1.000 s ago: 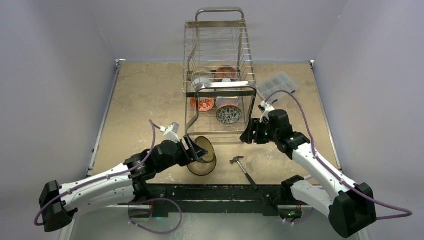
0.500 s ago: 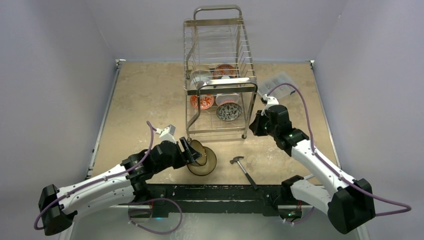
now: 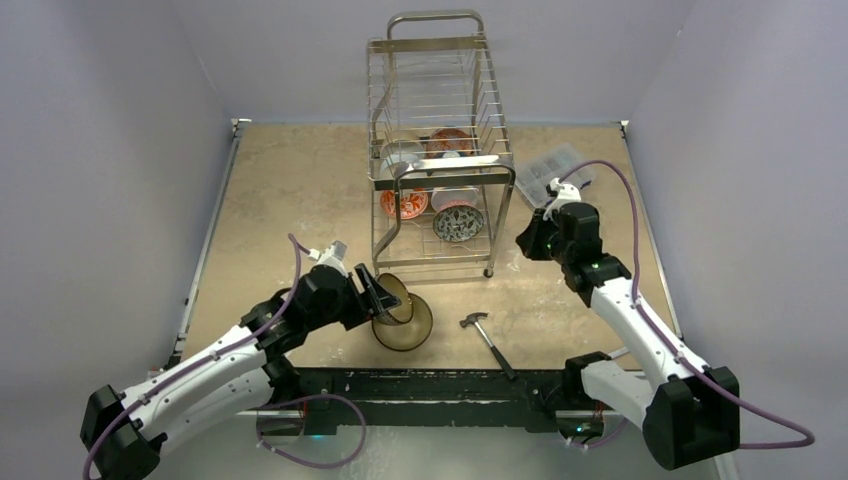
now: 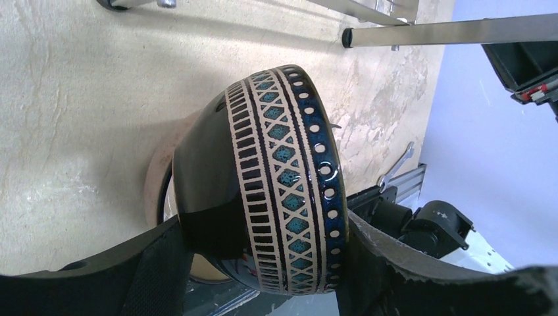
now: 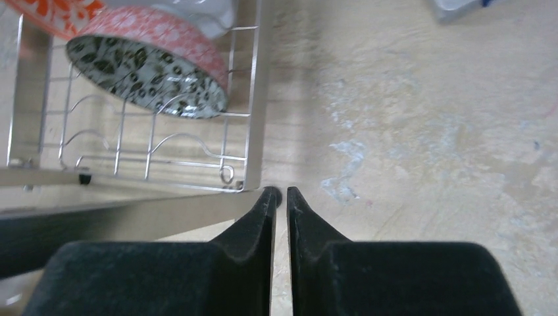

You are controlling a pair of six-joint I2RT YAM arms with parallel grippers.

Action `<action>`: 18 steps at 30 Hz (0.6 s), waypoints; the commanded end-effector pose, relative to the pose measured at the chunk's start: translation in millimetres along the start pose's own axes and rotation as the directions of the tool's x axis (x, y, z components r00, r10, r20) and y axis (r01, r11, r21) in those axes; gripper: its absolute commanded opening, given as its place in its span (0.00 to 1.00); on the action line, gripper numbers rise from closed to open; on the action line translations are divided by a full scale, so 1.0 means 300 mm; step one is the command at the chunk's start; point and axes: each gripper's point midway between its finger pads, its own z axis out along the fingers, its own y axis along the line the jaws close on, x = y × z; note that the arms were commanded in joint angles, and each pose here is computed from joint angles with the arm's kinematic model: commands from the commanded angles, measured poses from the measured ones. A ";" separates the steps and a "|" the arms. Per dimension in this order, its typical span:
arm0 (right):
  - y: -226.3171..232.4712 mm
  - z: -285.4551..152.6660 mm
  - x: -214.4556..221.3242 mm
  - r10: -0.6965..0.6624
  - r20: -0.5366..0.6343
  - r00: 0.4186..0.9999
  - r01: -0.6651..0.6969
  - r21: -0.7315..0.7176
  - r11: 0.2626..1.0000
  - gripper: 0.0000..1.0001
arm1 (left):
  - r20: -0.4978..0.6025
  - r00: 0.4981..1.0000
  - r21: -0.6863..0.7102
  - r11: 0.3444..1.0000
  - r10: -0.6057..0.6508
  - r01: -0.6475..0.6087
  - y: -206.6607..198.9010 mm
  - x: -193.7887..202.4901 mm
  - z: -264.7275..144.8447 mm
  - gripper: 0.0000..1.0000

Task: Load the bowls into the dish rack
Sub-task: Adjust the dish rack at the center of the board.

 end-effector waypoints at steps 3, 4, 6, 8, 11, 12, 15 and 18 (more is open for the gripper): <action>0.119 -0.067 -0.006 -0.086 0.033 0.996 0.091 -0.212 0.973 0.23 | -0.007 1.000 0.144 0.990 0.010 -0.009 -0.117 -0.084 -0.013 0.00; 0.134 -0.077 0.004 -0.089 0.038 0.995 0.096 -0.243 0.965 0.25 | -0.011 1.000 0.155 0.988 0.005 -0.003 -0.122 -0.090 -0.010 0.00; 0.169 -0.110 0.014 -0.091 0.064 0.994 0.106 -0.309 0.945 0.31 | -0.020 1.000 0.176 0.984 -0.002 0.005 -0.135 -0.103 -0.005 0.00; 0.194 -0.135 0.026 -0.082 0.085 0.993 0.107 -0.358 0.928 0.40 | -0.032 0.999 0.191 0.981 -0.009 0.015 -0.144 -0.111 0.001 0.00; 0.232 -0.166 0.027 -0.077 0.122 0.990 0.122 -0.425 0.897 0.53 | -0.045 0.999 0.200 0.980 -0.011 0.019 -0.152 -0.117 0.009 0.00; 0.238 -0.172 0.024 -0.079 0.131 0.988 0.129 -0.435 0.891 0.57 | -0.050 0.999 0.202 0.979 -0.009 0.019 -0.154 -0.117 0.012 0.00; 0.259 -0.183 -0.008 -0.083 0.170 0.982 0.153 -0.455 0.877 0.69 | -0.057 0.998 0.212 0.977 0.004 0.008 -0.167 -0.118 0.011 0.00; 0.271 -0.178 -0.048 -0.088 0.201 0.976 0.173 -0.457 0.873 0.76 | -0.052 0.998 0.218 0.976 0.019 -0.007 -0.178 -0.123 0.002 0.00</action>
